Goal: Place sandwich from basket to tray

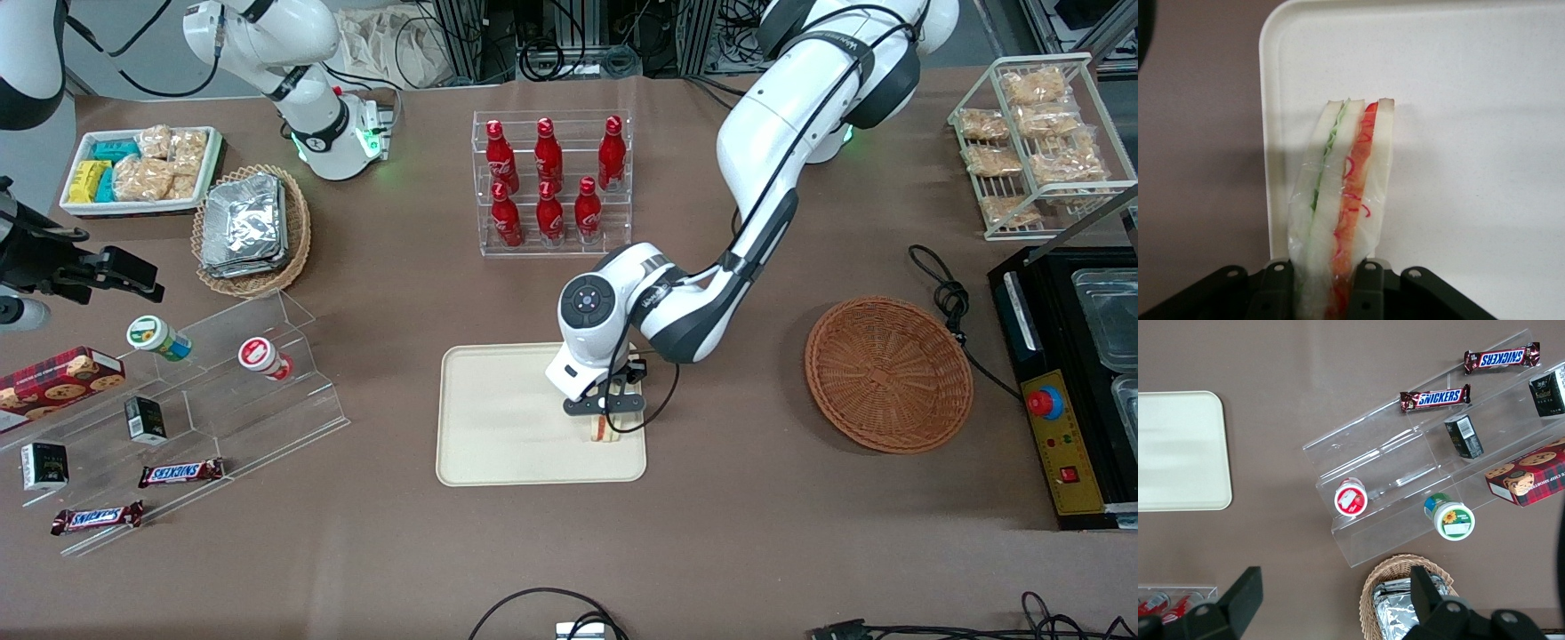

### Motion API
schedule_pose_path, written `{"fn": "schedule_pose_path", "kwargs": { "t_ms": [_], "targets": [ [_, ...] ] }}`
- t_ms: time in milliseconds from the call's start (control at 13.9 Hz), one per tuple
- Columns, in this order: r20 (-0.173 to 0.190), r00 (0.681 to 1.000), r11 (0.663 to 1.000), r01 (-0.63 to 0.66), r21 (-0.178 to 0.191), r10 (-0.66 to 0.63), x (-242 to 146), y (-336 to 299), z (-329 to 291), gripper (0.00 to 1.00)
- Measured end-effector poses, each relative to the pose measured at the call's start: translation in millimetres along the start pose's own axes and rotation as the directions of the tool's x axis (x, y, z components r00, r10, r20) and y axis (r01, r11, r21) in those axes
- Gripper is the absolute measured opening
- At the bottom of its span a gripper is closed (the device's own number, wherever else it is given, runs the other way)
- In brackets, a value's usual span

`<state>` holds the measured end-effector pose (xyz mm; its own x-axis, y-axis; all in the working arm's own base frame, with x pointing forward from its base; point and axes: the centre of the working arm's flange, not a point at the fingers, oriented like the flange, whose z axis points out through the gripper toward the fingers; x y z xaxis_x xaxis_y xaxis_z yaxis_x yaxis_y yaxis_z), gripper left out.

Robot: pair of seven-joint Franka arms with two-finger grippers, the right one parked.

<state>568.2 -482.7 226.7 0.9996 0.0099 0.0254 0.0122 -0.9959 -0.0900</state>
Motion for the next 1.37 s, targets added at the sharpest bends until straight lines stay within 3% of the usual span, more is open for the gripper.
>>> {"fn": "schedule_pose_path", "kwargs": {
  "t_ms": [144,216,647,1007,1367],
  "targets": [
    [-0.001,1.0,1.0,-0.006,0.0,0.006,-2.5,3.1,3.7,0.31],
    [-0.002,1.0,1.0,-0.008,0.0,0.008,-3.2,4.3,3.1,0.38],
    [-0.018,0.998,0.998,0.064,-0.014,-0.065,2.0,5.2,-5.7,0.99],
    [-0.099,0.981,0.984,0.161,-0.072,-0.168,33.5,-18.6,-80.1,1.0],
    [-0.122,0.949,0.957,0.288,-0.035,-0.291,68.6,-94.0,-150.5,1.0]
  ]
}}
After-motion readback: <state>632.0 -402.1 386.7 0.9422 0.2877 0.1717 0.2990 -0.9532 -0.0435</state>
